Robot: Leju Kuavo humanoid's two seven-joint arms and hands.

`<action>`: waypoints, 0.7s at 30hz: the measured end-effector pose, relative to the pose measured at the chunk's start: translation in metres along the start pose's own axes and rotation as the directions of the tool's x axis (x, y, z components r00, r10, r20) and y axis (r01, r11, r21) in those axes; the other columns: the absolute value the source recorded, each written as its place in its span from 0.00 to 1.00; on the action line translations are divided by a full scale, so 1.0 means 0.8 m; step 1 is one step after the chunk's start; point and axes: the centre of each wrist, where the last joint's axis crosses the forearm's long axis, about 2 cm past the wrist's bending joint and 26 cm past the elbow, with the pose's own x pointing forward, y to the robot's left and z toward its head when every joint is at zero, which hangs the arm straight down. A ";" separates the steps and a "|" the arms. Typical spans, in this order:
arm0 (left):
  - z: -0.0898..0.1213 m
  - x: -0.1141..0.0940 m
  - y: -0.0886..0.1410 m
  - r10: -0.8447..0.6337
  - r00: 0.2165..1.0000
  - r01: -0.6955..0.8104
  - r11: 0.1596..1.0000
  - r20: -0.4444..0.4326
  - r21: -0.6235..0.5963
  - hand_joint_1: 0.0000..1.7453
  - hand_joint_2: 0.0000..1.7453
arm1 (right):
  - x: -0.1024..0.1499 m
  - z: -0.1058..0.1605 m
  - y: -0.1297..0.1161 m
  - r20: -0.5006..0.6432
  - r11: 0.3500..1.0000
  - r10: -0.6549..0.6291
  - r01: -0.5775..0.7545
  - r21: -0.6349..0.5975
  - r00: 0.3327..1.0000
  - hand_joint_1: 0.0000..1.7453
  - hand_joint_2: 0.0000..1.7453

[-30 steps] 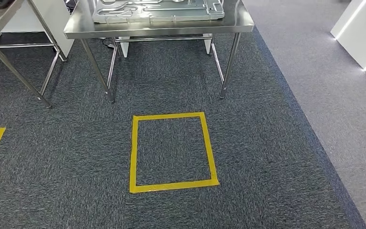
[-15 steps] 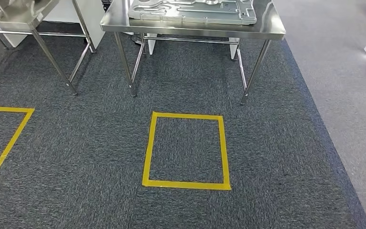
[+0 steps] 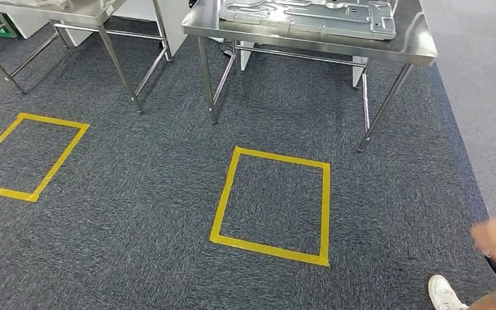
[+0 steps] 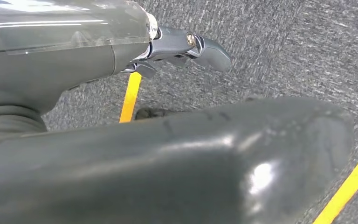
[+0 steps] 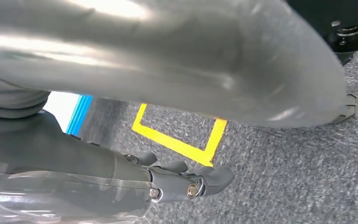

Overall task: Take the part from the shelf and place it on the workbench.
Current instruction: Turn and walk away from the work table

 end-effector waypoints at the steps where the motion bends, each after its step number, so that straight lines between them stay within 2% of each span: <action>1: 0.000 0.000 -0.001 -0.003 1.000 0.003 1.000 0.003 -0.003 0.00 0.00 | 0.000 0.000 -0.001 0.000 1.000 -0.003 0.003 -0.001 1.000 0.00 0.00; 16: 0.000 0.000 -0.007 -0.016 1.000 0.016 1.000 0.018 -0.021 0.00 0.00 | -0.007 -0.001 -0.004 -0.006 1.000 -0.019 0.019 -0.014 1.000 0.00 0.00; 21: 0.004 -0.009 -0.005 0.000 1.000 -0.001 1.000 0.009 0.012 0.00 0.00 | -0.010 -0.001 0.000 -0.008 1.000 0.010 -0.011 -0.015 1.000 0.00 0.00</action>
